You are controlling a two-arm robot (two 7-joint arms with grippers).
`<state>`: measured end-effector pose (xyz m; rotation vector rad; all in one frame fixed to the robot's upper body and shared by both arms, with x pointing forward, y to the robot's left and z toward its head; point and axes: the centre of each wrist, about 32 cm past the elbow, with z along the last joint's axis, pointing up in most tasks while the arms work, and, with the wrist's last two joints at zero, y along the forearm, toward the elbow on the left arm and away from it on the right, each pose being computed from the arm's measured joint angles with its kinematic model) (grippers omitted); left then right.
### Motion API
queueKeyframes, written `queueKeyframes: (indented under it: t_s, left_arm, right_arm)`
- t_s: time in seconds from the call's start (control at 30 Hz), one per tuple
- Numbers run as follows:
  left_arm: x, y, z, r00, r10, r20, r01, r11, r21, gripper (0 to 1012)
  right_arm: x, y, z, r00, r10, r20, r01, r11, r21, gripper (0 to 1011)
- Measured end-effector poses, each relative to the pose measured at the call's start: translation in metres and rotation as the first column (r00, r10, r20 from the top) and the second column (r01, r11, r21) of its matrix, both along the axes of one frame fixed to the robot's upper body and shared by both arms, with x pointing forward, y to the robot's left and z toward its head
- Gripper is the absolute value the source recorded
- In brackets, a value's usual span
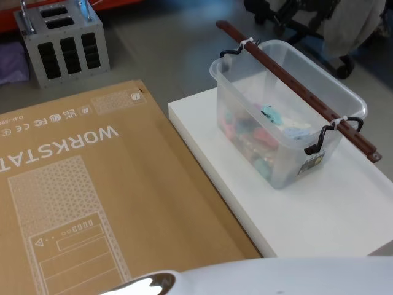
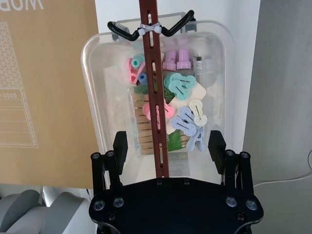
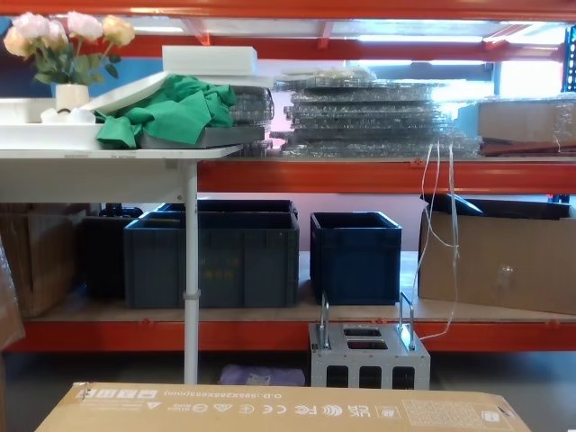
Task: Use one hand to grasp the basket and place it at the designated location.
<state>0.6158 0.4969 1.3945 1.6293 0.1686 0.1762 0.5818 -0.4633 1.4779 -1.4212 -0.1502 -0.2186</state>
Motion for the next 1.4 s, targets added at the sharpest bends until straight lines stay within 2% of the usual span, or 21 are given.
queueKeyframes:
  t_s: [1.3,1.4]
  left_arm:
    - [0.0000,0.0000,0.0000,1.0000,0.000,0.000,0.000,1.0000,0.000,0]
    - [0.0000,0.0000,0.0000,1.0000,0.000,0.000,0.000,1.0000,0.000,0]
  right_arm:
    - [0.0000,0.0000,0.0000,1.000,0.000,0.000,0.000,1.000,0.000,1002]
    - [0.0025,0.0075,-0.0049,1.000,0.023,-0.016,-0.023,0.999,-0.030,1002]
